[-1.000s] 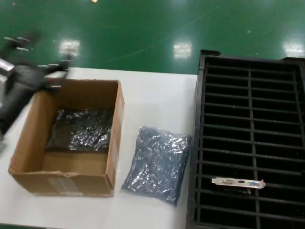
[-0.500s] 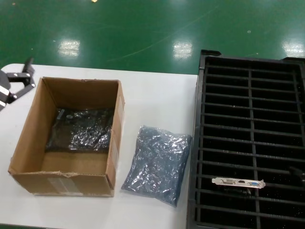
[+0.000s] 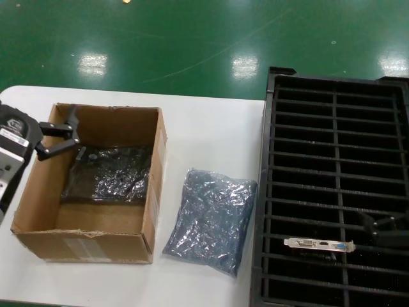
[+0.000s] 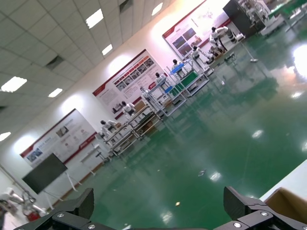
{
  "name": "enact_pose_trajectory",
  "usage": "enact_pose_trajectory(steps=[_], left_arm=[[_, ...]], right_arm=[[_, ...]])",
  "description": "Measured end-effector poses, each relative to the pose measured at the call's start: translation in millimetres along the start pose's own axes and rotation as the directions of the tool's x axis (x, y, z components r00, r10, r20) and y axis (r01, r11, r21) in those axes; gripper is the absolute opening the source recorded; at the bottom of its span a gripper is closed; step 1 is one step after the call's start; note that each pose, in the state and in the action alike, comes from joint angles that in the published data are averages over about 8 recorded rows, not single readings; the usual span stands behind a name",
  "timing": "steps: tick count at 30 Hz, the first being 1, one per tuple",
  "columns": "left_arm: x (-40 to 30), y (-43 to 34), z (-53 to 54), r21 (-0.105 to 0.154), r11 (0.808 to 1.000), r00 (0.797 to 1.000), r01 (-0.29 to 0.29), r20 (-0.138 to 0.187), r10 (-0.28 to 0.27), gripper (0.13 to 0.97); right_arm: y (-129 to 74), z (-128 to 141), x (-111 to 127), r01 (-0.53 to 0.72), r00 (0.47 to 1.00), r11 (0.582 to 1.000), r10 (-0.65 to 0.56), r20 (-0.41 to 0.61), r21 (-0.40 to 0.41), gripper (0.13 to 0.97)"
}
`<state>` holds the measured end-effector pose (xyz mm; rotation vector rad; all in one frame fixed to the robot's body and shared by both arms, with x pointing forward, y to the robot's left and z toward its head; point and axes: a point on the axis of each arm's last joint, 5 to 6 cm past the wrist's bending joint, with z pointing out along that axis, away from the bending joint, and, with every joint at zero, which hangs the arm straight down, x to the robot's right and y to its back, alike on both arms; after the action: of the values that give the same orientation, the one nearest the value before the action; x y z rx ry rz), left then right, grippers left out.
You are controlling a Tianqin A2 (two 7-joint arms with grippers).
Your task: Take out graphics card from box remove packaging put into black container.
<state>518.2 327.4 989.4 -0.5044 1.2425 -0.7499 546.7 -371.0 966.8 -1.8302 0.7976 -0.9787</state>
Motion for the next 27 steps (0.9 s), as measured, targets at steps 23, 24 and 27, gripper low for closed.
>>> enact_pose_trajectory(steps=[23, 24, 27], left_arm=[[49.6, 24.9, -12.6, -0.045, 0.959, 0.958, 0.279, -0.053, -0.281, 0.966], [51.8, 26.0, -13.4, -0.049, 0.956, 0.955, 0.291, -0.054, -0.293, 0.966], [58.2, 29.3, -15.8, -0.063, 0.944, 0.943, 0.325, -0.056, -0.328, 0.966]], right_arm=[[28.2, 23.0, -52.1, -0.080, 0.988, 0.974, 0.106, -0.114, 0.210, 0.966], [29.4, 23.7, -54.4, -0.084, 0.986, 0.973, 0.112, -0.121, 0.216, 0.966], [33.1, 25.7, -61.1, -0.096, 0.981, 0.968, 0.131, -0.143, 0.234, 0.966]])
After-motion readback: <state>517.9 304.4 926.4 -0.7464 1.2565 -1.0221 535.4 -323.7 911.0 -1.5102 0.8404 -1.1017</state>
